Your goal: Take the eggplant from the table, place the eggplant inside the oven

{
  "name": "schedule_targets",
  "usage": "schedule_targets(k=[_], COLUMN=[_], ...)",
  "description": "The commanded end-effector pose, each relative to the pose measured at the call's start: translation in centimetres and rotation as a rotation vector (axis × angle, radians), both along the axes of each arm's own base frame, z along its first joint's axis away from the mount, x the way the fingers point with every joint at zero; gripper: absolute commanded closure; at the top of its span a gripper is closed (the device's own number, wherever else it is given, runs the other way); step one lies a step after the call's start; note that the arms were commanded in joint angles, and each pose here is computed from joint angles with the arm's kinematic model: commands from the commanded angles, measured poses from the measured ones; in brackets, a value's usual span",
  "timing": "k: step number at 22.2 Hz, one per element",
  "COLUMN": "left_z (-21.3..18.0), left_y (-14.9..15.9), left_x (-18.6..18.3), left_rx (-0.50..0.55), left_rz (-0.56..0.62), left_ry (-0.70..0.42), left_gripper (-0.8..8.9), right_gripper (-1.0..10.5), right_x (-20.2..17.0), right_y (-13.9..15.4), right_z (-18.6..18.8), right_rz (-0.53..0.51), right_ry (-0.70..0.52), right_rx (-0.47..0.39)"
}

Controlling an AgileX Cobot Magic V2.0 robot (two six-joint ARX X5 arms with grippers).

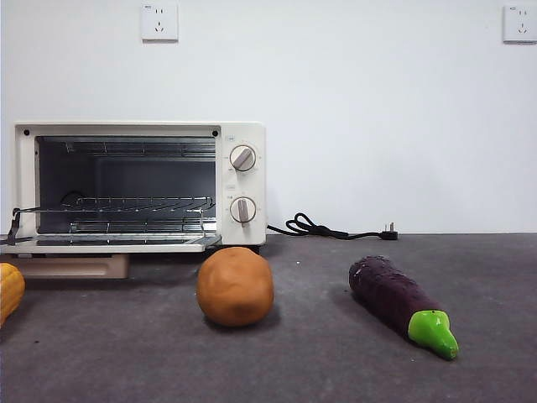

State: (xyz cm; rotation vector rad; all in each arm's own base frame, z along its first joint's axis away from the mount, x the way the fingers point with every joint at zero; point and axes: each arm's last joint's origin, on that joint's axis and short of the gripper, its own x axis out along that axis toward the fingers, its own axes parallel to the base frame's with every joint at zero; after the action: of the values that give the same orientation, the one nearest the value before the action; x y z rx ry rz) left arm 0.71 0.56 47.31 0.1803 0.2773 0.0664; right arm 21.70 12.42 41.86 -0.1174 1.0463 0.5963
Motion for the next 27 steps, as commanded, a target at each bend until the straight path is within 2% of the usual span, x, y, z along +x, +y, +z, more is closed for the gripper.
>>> schedule_targets(k=[1,8,15,18,22,27], left_z=[-0.1,-0.5,-0.5,-0.5,-0.5,-0.5], left_y=[0.1,0.3,0.3,0.1,0.1,0.1], left_x=[-0.4,-1.3,-1.3,-1.3,-1.3,-1.3], left_rx=[-0.001,0.001,0.0,-0.014,-0.015,-0.015], left_rz=[0.029,0.029,0.027,-0.021,-0.026,-0.026], left_ry=[-0.01,0.001,0.002,0.005,0.005,0.005], left_gripper=[8.19,8.19,8.19,8.19,8.19,8.19], right_gripper=[3.8,3.8,3.8,3.8,3.8,3.9], right_x=[1.2,2.7,2.4,2.0,1.4,0.7], right_y=[0.7,1.5,1.5,1.3,1.2,1.8], right_z=[-2.7,-10.1,-16.7,-19.4,-21.7,-23.4], right_rz=[0.008,-0.033,-0.092,-0.121,-0.154,-0.146], right_ry=[0.086,0.208,0.288,0.304,0.314,0.303], right_rx=[-0.058,-0.1,-0.115,-0.109,-0.098,-0.083])
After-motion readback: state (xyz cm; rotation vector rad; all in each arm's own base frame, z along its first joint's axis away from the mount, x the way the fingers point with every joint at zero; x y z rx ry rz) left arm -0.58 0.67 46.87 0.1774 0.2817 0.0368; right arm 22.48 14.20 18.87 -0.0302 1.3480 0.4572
